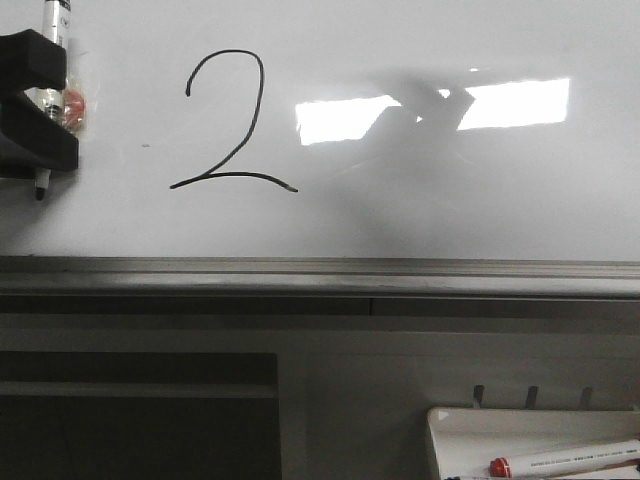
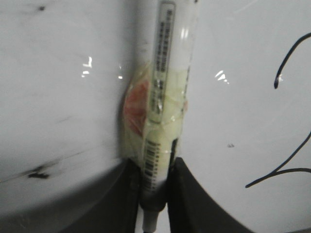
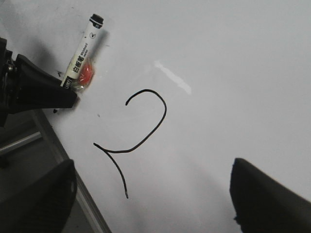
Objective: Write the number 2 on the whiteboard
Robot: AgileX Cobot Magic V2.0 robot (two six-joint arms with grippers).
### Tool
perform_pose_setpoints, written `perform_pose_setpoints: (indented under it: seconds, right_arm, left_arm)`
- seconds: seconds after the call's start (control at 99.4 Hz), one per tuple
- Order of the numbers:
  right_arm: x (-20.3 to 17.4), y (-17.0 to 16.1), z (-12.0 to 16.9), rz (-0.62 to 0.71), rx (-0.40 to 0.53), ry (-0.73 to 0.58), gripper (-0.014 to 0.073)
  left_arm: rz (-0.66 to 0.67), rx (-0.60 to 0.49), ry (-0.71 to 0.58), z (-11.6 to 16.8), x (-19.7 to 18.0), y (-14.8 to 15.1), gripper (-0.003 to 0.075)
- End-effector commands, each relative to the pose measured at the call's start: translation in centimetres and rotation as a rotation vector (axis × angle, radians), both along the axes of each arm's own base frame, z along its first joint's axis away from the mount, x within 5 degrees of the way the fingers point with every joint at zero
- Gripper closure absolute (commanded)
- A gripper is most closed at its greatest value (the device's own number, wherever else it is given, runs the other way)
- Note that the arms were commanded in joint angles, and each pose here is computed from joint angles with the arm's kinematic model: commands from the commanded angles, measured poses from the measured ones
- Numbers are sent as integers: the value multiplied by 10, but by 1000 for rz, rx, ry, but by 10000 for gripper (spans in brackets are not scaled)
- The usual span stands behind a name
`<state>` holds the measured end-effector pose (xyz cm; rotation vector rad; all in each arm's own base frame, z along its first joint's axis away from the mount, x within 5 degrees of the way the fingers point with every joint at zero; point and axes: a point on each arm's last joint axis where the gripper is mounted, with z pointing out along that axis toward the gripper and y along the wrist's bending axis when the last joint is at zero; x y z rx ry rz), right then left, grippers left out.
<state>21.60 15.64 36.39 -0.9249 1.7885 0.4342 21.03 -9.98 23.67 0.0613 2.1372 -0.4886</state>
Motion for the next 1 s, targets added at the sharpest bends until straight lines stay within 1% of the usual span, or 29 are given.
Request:
perform_pose_setpoints:
  seconds: [0.0, 0.292, 0.533, 0.735, 0.876, 0.986]
  right_arm:
    - [-2, -5, 21, -29, 60, -74, 29]
    - [-3, -5, 21, -27, 59, -71, 29]
    - [-3, -5, 20, -20, 55, -63, 29]
    - [-4, -5, 20, -17, 53, -60, 29]
    - [-4, -5, 20, -16, 52, -58, 29]
    - [-4, -5, 20, -16, 52, -58, 29]
  left_arm:
    - [32, -49, -44, 9, 7, 0, 741]
    - [31, -48, -43, 9, 7, 0, 741]
    - [14, -8, 63, 0, 1, 0, 741]
    - [14, -6, 69, -1, 1, 0, 741]
    - [8, 9, 114, -4, -2, 0, 741]
    - [8, 9, 115, -4, -2, 0, 741]
